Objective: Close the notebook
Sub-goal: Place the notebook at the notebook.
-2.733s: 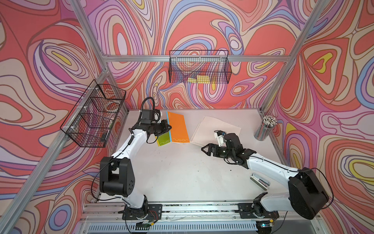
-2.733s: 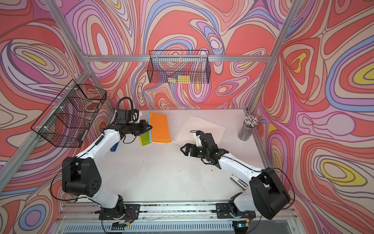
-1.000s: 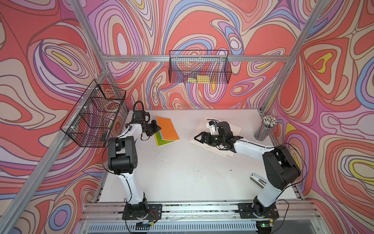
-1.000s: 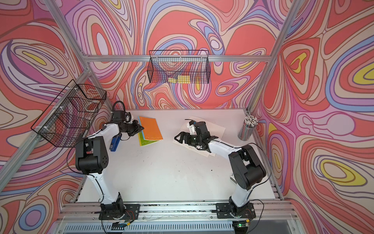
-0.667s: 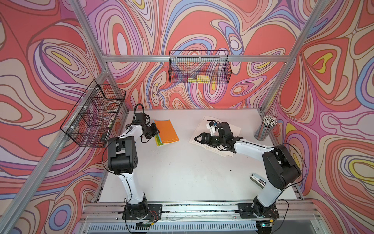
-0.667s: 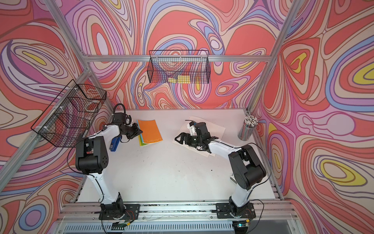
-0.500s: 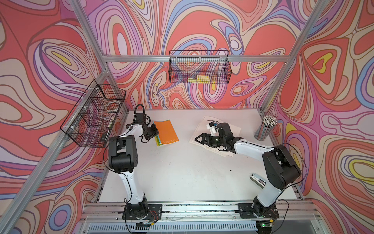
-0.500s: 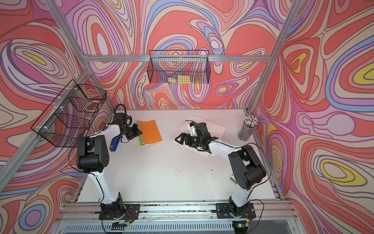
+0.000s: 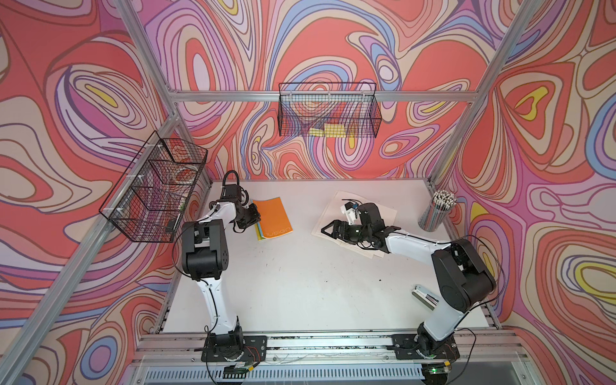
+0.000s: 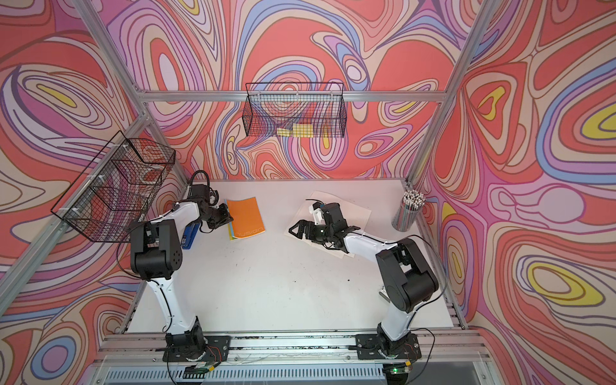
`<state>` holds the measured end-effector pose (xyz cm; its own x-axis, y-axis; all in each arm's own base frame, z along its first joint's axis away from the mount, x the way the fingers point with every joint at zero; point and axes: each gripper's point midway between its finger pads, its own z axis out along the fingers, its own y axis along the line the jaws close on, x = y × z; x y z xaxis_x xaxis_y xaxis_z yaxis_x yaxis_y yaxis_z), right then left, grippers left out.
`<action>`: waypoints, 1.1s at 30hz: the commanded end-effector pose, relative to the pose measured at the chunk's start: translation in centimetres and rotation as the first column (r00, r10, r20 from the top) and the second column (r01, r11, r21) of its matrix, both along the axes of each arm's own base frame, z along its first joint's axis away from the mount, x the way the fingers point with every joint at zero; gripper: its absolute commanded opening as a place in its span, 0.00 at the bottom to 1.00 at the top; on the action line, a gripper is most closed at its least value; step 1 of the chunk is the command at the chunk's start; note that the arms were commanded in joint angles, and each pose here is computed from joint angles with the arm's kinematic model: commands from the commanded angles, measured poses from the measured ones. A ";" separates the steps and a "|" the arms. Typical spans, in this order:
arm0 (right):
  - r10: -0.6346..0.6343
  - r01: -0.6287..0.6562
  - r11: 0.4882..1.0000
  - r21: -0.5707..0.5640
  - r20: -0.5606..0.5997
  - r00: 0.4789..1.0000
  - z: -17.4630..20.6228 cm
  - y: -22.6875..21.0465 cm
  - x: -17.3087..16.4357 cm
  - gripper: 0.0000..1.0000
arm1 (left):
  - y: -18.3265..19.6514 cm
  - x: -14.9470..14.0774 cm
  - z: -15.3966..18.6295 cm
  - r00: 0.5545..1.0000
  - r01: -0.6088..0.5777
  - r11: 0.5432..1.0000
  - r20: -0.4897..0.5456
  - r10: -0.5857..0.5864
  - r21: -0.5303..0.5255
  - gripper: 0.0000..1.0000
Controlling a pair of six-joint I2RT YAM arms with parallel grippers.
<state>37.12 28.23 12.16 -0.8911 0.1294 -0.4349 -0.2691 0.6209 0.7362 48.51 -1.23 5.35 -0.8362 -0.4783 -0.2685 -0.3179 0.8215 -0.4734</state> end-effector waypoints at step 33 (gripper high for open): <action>-0.002 0.002 1.000 0.012 -0.015 1.000 -0.8 -0.3 -0.1 0.98 | 2.5 -0.6 -3.7 0.991 0.021 0.990 -0.134 -0.002 0.141 0.10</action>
